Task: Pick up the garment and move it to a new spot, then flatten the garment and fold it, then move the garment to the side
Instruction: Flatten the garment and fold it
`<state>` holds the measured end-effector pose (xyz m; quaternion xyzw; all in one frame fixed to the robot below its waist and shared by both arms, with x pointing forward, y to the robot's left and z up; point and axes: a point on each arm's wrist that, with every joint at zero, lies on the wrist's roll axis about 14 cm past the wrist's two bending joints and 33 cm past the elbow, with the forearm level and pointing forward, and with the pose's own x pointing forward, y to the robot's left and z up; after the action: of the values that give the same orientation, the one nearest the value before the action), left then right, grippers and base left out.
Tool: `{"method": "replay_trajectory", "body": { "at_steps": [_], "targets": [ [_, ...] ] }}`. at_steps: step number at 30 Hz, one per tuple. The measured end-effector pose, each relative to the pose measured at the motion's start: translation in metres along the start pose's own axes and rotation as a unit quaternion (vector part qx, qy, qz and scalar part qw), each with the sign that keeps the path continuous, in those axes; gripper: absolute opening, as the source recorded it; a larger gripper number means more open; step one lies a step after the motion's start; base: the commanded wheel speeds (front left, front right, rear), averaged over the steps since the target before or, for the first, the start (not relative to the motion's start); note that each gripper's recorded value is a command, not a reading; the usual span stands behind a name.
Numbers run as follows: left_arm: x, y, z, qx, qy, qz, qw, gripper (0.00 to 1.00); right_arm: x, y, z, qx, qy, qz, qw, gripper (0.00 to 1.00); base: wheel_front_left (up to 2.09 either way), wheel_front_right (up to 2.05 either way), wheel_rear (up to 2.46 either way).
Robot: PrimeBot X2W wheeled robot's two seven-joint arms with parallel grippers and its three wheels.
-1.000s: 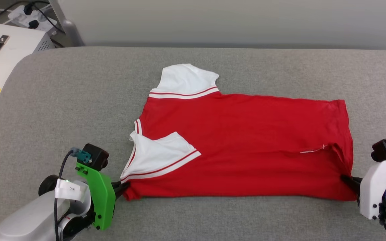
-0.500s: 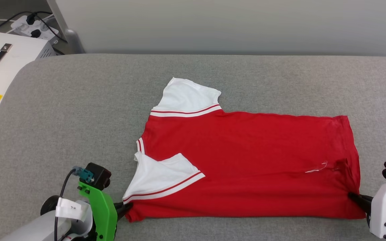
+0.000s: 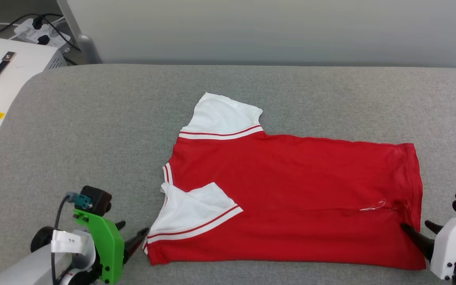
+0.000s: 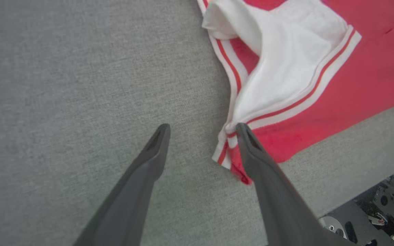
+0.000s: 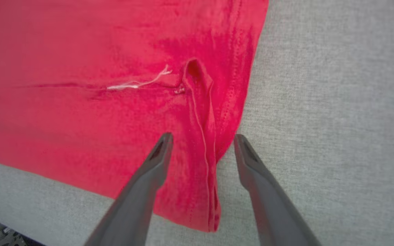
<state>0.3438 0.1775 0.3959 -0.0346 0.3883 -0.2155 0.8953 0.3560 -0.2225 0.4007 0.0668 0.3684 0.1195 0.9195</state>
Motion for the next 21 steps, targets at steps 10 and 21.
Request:
{"method": "replay_trajectory", "body": {
  "at_steps": [10,21],
  "targets": [
    [-0.025,0.020,0.102,0.073,-0.135,0.044,0.987,1.00,-0.025,0.009,0.083,-0.049,-0.201,-0.014,0.978,1.00,0.00,0.00,0.00],
    [0.003,0.014,0.224,0.118,-0.226,0.032,0.966,1.00,-0.031,0.032,0.128,-0.063,-0.333,-0.024,0.941,1.00,0.00,0.00,0.00]
  ]
}}
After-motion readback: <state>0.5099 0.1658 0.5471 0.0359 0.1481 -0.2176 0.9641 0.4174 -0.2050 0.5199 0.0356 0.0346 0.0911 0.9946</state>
